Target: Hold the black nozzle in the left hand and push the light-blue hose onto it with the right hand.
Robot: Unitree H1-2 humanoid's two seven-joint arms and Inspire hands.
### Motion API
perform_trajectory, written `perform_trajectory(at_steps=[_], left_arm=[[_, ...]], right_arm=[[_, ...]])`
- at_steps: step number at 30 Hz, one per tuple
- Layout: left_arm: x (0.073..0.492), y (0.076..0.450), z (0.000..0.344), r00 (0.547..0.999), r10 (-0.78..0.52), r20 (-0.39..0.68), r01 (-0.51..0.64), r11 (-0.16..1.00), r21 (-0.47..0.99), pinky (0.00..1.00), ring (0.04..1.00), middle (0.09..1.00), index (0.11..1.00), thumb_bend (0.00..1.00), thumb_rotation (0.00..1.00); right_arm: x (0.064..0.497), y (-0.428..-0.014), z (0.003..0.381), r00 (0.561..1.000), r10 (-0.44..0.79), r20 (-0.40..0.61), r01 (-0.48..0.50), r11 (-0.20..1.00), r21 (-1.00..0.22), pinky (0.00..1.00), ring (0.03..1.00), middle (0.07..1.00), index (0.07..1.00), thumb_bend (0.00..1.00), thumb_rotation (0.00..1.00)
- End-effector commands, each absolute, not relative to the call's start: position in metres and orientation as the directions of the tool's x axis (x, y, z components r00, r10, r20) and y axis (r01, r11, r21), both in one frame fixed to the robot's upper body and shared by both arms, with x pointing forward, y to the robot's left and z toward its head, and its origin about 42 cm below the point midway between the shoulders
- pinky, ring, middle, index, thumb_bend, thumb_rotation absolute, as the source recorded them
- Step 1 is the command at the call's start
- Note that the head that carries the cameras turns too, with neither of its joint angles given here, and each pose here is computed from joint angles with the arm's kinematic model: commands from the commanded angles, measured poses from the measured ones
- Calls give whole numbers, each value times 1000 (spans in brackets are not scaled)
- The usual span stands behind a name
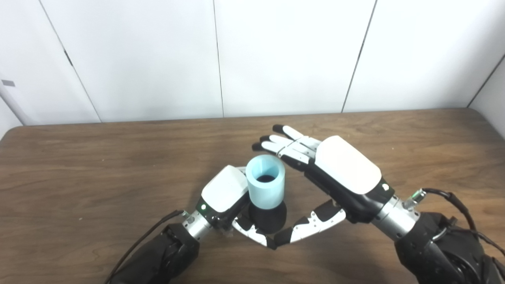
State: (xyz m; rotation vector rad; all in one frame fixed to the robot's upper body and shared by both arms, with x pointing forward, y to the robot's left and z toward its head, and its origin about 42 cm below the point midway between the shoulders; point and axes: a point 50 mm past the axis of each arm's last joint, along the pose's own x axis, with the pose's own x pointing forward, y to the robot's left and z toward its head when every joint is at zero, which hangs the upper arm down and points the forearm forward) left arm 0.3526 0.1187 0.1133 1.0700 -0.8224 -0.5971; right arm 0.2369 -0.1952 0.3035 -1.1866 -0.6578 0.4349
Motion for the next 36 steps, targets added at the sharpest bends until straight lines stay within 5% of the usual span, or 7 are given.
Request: perform_trajectory(at_steps=[1,13,25,36], left_arm=[[226,98,-11,673,-738,59,399,429,810,552,451,449,522,502,0],[225,98,-11,677,-733,57,404,436,804,582,472,457,510,502,0],[224,101,-8,678,-733,59,408,442,799,596,456,466,510,502,0],[224,105,-7,679,-732,55,410,440,799,598,448,460,522,501,0]], right_arm=[[226,-189,334,637,682,358,204,299,-932,867,988,913,875,947,778],[226,-182,296,681,694,231,156,171,-973,885,984,912,864,947,703],[221,-185,245,777,629,-32,26,-83,-996,931,1000,1000,974,829,826],[211,-185,225,798,588,-132,-79,-115,-990,909,1000,1000,981,815,817]])
